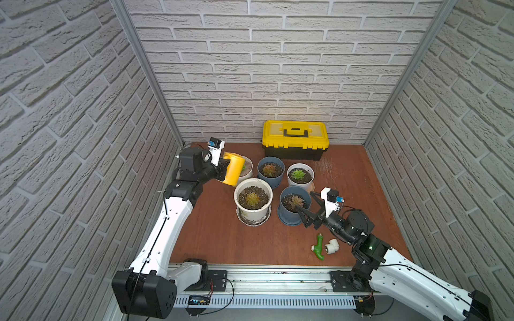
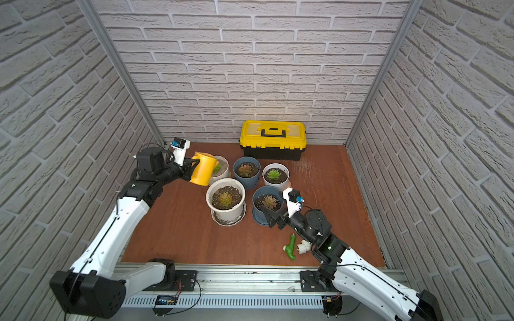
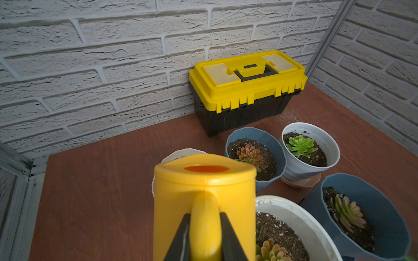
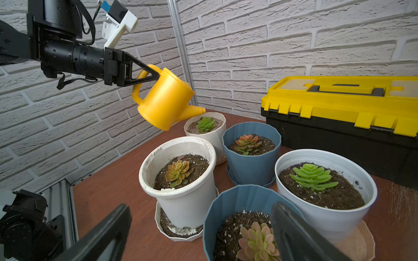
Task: Water the succulent around the soil edge
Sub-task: Water the soil of the potted plant with water.
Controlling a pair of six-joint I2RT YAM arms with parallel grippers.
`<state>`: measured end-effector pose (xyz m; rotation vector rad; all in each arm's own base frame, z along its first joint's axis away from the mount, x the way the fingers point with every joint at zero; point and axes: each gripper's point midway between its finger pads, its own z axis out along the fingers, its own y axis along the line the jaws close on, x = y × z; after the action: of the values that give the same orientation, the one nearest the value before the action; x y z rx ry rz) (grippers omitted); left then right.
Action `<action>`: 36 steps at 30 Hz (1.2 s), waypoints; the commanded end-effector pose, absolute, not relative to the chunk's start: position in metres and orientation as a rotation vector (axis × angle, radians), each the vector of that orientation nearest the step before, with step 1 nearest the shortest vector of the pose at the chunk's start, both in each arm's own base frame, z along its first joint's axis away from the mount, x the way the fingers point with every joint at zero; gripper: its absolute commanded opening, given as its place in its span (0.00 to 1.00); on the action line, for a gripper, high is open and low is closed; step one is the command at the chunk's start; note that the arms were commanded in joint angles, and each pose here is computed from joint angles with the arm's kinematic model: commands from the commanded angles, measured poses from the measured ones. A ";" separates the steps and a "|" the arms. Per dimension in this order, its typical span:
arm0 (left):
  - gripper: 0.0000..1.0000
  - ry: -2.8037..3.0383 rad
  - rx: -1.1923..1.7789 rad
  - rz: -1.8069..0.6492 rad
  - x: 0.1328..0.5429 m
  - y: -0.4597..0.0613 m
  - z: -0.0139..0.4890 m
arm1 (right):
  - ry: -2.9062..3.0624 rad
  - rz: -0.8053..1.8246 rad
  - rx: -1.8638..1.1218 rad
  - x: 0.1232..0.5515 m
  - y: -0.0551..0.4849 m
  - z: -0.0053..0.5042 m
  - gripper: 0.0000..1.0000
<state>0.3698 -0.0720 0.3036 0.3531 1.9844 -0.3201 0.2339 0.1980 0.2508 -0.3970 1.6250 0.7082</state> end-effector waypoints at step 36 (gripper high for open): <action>0.00 2.017 0.366 -0.315 0.429 -0.096 0.313 | 1.599 0.748 -0.423 0.231 0.205 0.253 1.00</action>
<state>0.4163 -0.0917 0.2763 0.3741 2.1354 -0.3126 0.2314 0.2042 0.2444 -0.4300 1.6413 0.7328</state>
